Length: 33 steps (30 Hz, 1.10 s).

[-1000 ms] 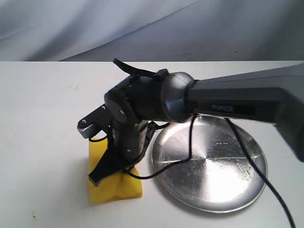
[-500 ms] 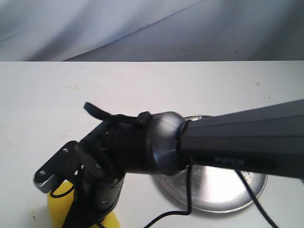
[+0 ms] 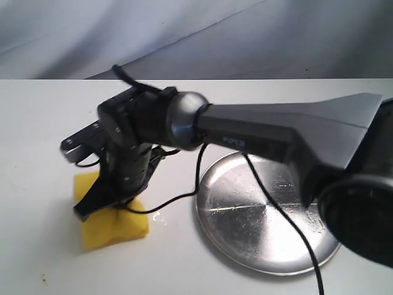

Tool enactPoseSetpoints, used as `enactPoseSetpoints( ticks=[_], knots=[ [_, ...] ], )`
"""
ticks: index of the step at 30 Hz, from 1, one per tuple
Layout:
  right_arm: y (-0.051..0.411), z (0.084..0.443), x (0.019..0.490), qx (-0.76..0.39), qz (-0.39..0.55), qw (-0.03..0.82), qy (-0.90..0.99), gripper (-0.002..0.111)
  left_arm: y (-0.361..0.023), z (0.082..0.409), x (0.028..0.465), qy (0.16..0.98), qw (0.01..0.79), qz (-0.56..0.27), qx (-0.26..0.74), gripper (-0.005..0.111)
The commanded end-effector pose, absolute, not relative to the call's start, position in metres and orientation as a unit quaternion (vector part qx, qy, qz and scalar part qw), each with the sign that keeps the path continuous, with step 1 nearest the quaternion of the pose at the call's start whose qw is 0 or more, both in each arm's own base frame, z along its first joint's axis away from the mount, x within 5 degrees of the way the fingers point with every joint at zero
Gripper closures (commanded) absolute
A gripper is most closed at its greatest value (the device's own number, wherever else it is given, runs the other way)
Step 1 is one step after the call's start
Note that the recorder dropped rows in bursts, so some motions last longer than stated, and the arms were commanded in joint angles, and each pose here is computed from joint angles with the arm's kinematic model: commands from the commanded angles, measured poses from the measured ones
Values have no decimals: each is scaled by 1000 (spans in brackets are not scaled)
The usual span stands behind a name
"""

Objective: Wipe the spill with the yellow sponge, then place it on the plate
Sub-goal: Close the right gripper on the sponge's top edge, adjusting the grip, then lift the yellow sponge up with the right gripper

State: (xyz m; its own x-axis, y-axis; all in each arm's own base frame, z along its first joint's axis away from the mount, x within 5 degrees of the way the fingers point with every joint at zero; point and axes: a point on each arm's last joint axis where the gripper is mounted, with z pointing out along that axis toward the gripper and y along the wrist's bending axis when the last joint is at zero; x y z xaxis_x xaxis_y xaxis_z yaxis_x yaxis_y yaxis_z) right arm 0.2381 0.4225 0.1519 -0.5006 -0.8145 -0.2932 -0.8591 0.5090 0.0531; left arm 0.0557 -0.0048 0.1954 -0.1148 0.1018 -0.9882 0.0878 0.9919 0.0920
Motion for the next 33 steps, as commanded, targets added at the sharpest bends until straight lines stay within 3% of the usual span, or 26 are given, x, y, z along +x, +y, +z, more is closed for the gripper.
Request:
enactPoseSetpoints(
  ticks=[1, 6, 10, 13, 16, 21, 24, 33],
  knots=[
    [388, 151, 275, -447, 53, 76, 890, 108, -5, 195, 56, 745, 664, 2, 65, 107],
    [380, 152, 264, -478, 21, 16, 878, 108, -5, 195, 56, 745, 664, 2, 65, 107],
    [398, 153, 215, -520, 41, -15, 853, 108, -5, 195, 56, 745, 664, 2, 65, 107],
    [423, 151, 176, -556, 88, 11, 826, 108, -5, 195, 56, 745, 664, 2, 65, 107],
    [439, 162, 170, -540, 156, 58, 825, 108, -5, 195, 56, 745, 664, 2, 65, 107],
    [434, 227, 196, -507, 231, 184, 809, 108, -5, 195, 56, 745, 664, 2, 65, 107],
    [403, 268, 222, -493, 210, 225, 814, 108, -5, 195, 56, 745, 664, 2, 65, 107],
    [307, 297, 276, -414, 131, 243, 868, 108, -5, 195, 56, 745, 664, 2, 65, 107]
  ],
)
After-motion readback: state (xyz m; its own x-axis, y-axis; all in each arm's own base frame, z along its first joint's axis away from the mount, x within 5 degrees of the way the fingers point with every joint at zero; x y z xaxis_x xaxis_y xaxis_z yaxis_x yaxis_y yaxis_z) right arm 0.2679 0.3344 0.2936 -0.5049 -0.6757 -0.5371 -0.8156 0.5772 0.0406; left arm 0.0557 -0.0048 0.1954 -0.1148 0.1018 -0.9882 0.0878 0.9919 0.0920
